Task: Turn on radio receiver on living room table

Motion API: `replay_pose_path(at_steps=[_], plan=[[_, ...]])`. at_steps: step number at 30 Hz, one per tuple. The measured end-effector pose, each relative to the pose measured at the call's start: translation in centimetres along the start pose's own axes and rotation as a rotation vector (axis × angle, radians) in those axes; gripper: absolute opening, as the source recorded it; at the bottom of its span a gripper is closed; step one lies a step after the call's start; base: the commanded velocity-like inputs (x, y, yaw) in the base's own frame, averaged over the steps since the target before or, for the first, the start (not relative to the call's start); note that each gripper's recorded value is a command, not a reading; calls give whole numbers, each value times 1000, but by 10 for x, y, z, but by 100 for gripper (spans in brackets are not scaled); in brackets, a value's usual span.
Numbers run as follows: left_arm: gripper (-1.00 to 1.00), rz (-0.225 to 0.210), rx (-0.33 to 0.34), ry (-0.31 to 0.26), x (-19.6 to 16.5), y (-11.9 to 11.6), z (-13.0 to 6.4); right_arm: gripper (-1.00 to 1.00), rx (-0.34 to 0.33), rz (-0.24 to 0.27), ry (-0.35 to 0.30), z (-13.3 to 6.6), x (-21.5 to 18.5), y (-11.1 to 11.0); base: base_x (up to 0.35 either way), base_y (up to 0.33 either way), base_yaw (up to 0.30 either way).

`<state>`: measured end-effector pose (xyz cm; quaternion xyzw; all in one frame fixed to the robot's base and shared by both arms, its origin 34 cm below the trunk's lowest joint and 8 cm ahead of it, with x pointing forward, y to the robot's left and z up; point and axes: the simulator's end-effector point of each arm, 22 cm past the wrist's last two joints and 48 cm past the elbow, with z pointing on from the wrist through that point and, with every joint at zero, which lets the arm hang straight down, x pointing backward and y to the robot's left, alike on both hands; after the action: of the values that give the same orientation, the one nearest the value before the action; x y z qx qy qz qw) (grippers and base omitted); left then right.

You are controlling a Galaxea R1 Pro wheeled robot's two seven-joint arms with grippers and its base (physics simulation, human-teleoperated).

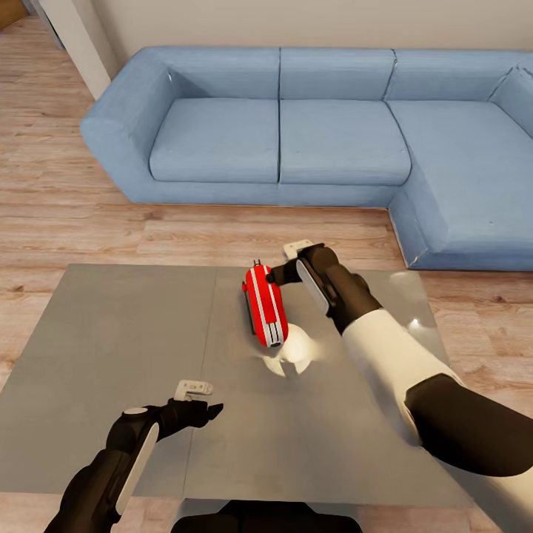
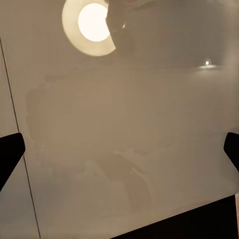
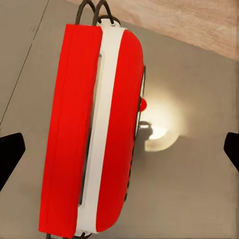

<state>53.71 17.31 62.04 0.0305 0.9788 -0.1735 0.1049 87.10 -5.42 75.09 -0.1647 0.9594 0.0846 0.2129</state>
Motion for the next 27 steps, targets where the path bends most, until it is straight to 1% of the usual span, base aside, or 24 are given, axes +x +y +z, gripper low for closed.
replay_pose_path(at_steps=[2, 6, 18, 26, 27], plan=[[100, 0, 0, 0, 0, 0, 0, 100, 11, 0, 0, 6, 0, -6, 0, 0, 0], [100, 1, -1, 0, 0, 0, 0, 100, 19, 1, 5, 9, 2, -9, 0, 0, 0], [100, 1, -1, 0, 0, 0, 0, 100, 34, 2, 7, 11, 3, -13, 0, 0, 0], [100, 1, -1, 0, 0, 0, 0, 100, -10, 41, 6, 11, 3, -3, 0, 0, 0], [100, 1, -1, 1, 0, 0, 0, 100, -29, 52, 6, 11, 2, 2, 0, 0, 0]])
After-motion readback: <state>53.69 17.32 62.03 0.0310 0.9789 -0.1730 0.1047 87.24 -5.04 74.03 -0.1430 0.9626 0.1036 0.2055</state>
